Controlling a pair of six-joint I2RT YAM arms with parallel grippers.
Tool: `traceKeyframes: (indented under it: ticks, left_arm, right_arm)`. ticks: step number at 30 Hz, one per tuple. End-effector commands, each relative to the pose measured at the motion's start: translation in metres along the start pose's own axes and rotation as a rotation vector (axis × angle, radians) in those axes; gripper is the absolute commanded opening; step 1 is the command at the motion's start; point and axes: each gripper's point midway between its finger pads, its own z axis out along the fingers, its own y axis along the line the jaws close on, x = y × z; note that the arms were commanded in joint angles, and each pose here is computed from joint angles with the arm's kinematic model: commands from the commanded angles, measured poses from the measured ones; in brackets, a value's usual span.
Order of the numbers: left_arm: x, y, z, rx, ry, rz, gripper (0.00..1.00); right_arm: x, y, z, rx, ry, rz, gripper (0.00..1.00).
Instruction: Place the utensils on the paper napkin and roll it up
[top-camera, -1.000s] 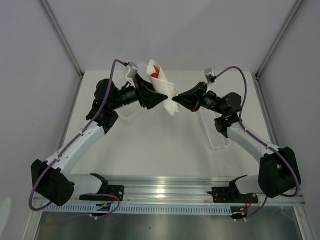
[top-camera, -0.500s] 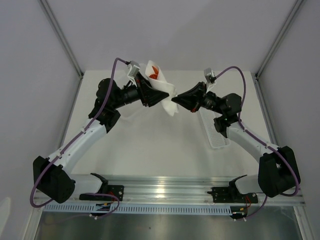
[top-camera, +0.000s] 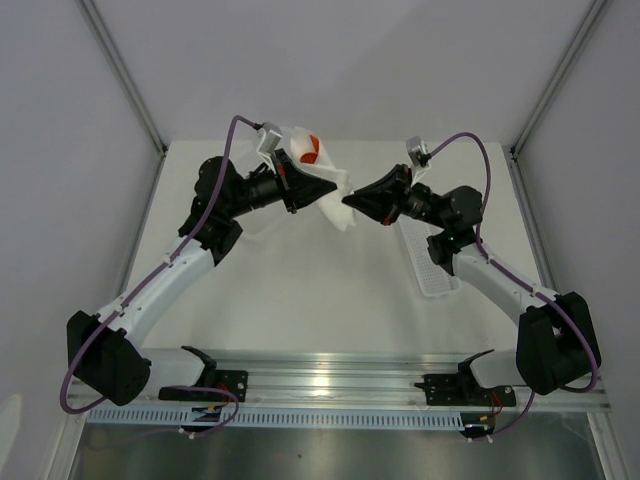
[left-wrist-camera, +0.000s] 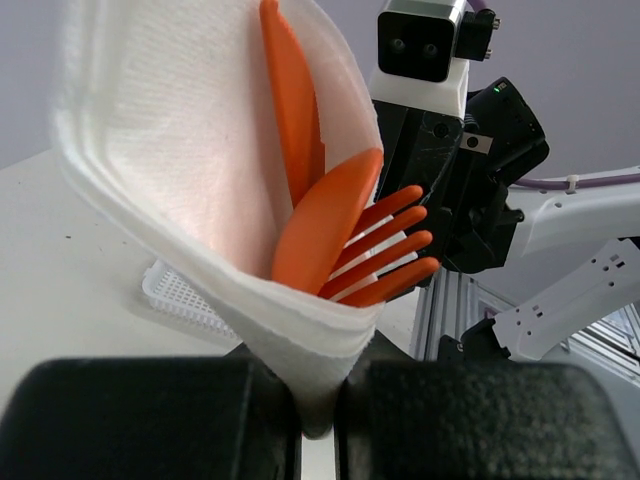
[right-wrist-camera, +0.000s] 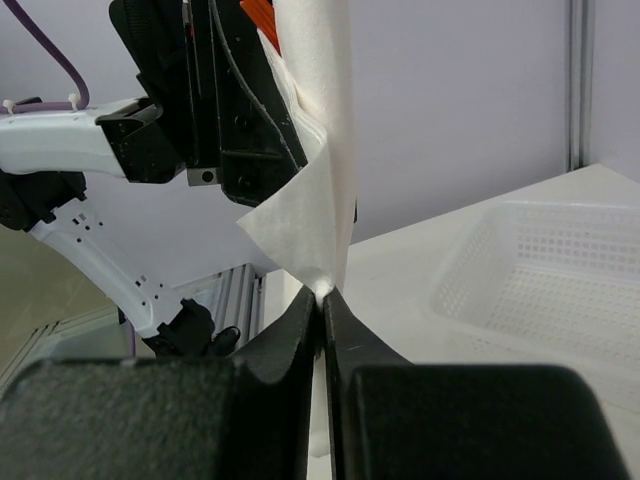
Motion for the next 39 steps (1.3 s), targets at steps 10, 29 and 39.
traceKeyframes:
  ticks: [10, 29, 39]
  left_arm:
    - [-0.022, -0.016, -0.005, 0.01, -0.043, 0.066, 0.01]
    - [-0.025, 0.051, -0.019, -0.372, -0.057, 0.111, 0.01]
    - [-0.017, 0.043, -0.023, -0.347, -0.028, 0.116, 0.01]
  right_arm:
    - [-0.009, -0.012, 0.005, 0.065, 0.033, -0.033, 0.48]
    - [-0.055, 0.003, 0.018, 0.353, 0.05, -0.29, 0.24]
    - [-0.047, -0.017, 0.05, 0.312, 0.026, -0.244, 0.0]
